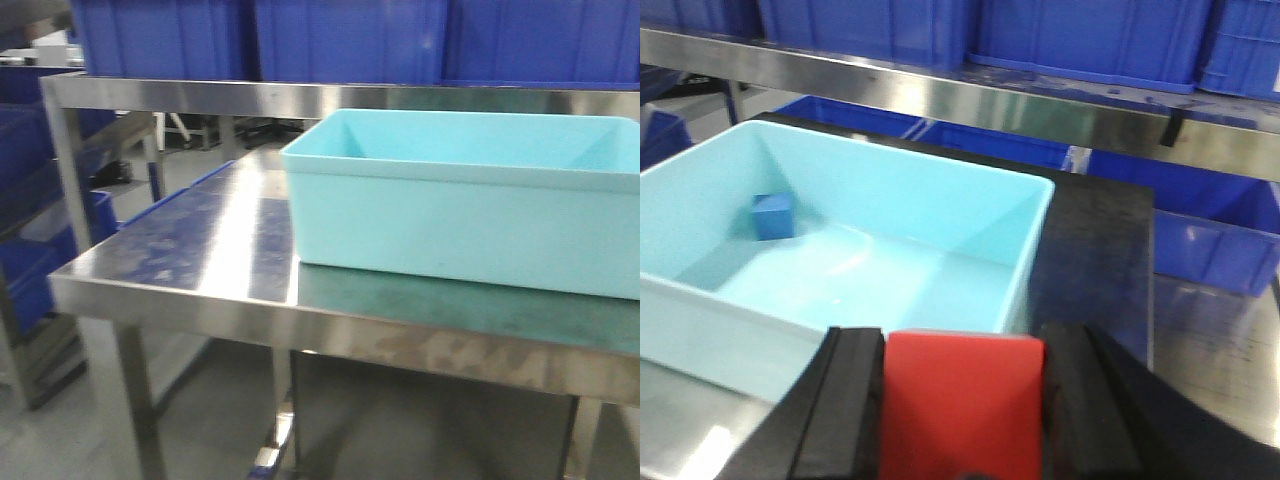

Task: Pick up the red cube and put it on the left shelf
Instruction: 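Drive the base away from the table, turning toward the aisle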

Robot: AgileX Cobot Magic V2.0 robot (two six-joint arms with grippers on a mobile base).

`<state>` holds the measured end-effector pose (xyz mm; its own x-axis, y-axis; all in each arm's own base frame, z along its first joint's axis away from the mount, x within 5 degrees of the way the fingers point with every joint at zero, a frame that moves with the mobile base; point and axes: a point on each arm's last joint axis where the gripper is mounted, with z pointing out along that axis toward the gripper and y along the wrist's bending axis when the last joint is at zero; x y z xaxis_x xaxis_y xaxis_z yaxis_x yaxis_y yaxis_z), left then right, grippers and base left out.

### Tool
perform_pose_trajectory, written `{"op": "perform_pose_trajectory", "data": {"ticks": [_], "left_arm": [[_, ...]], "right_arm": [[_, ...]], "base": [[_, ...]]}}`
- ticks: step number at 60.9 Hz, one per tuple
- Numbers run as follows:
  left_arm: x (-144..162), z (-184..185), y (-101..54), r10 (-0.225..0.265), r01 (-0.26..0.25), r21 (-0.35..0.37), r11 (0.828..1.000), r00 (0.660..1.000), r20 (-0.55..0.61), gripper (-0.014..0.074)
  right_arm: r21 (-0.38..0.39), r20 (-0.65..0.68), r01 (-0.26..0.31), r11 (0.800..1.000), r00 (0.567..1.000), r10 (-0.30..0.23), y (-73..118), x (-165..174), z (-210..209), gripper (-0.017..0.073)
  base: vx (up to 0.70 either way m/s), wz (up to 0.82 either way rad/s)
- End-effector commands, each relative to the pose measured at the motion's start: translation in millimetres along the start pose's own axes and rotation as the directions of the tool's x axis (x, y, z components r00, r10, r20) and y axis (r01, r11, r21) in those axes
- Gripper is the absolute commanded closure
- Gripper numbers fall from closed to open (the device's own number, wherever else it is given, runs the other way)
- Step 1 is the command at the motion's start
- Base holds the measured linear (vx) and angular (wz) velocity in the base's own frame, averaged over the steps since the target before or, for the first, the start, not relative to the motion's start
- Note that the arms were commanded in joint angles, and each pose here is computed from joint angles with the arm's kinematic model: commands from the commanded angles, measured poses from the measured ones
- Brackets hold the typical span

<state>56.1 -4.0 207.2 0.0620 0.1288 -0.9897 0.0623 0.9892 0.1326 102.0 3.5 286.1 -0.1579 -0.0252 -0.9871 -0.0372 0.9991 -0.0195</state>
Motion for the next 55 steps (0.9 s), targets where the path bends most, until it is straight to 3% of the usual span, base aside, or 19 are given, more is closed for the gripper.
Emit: {"op": "perform_pose_trajectory", "data": {"ticks": [1,55], "left_arm": [[-0.2,1.0,0.2,-0.004,0.004,-0.01,1.0,0.998,0.06,0.0488],[-0.2,1.0,0.2,-0.004,0.004,-0.01,1.0,0.998,0.06,0.0488]], "right_arm": [[0.012,0.109,0.019,1.0,0.994,-0.02,-1.1,-17.0,-2.1,0.05],[0.012,0.109,0.019,1.0,0.994,-0.02,-1.1,-17.0,-2.1,0.05]], "base": [[-0.16,0.41],[-0.17,0.45]]}}
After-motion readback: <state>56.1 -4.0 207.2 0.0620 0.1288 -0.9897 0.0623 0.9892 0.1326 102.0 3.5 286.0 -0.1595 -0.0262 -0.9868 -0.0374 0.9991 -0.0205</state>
